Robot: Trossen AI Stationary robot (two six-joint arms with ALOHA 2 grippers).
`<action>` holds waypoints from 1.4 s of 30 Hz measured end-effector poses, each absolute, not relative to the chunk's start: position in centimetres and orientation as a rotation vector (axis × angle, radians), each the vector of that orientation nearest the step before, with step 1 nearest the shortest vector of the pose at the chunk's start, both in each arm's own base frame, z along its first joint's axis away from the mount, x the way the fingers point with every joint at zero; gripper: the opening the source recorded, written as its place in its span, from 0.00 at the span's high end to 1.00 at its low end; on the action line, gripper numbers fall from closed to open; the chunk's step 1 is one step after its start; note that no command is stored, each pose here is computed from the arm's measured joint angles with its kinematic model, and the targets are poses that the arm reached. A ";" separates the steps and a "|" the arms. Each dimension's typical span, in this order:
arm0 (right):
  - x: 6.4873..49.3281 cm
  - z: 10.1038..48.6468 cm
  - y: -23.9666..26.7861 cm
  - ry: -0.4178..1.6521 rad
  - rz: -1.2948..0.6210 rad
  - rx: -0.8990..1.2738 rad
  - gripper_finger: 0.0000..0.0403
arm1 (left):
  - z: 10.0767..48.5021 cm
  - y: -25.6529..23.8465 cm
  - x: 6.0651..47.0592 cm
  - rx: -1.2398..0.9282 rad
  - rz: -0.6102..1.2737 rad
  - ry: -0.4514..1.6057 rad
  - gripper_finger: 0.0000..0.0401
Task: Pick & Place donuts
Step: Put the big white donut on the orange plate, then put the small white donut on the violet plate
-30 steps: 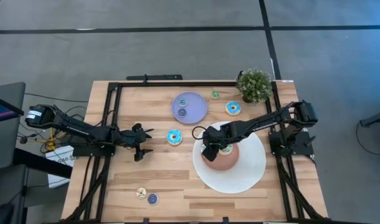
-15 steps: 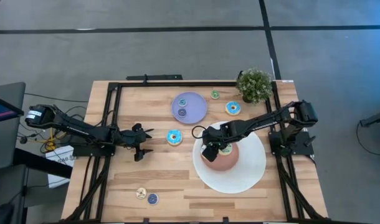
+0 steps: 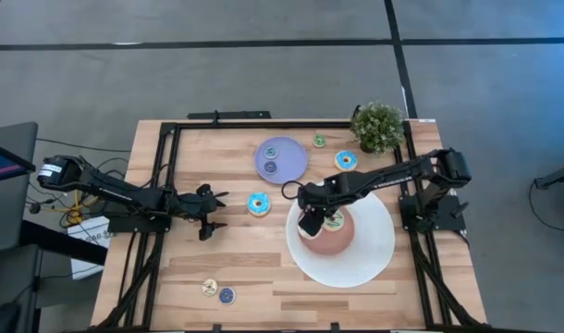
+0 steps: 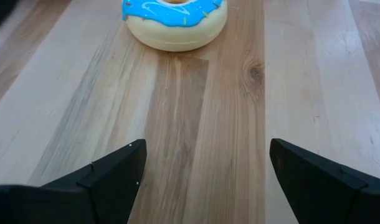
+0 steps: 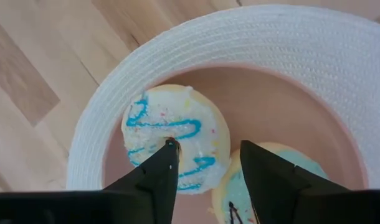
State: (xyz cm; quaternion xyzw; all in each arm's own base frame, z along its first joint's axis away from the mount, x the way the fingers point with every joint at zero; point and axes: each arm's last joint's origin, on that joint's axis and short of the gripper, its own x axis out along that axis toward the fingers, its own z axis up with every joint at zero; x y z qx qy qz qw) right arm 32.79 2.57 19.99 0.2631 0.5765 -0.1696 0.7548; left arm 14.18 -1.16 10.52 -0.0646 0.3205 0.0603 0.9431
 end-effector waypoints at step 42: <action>32.0 20.7 1.3 1.199 -0.441 0.486 0.98 | 10.6 -1.2 14.2 -0.121 0.120 0.650 0.17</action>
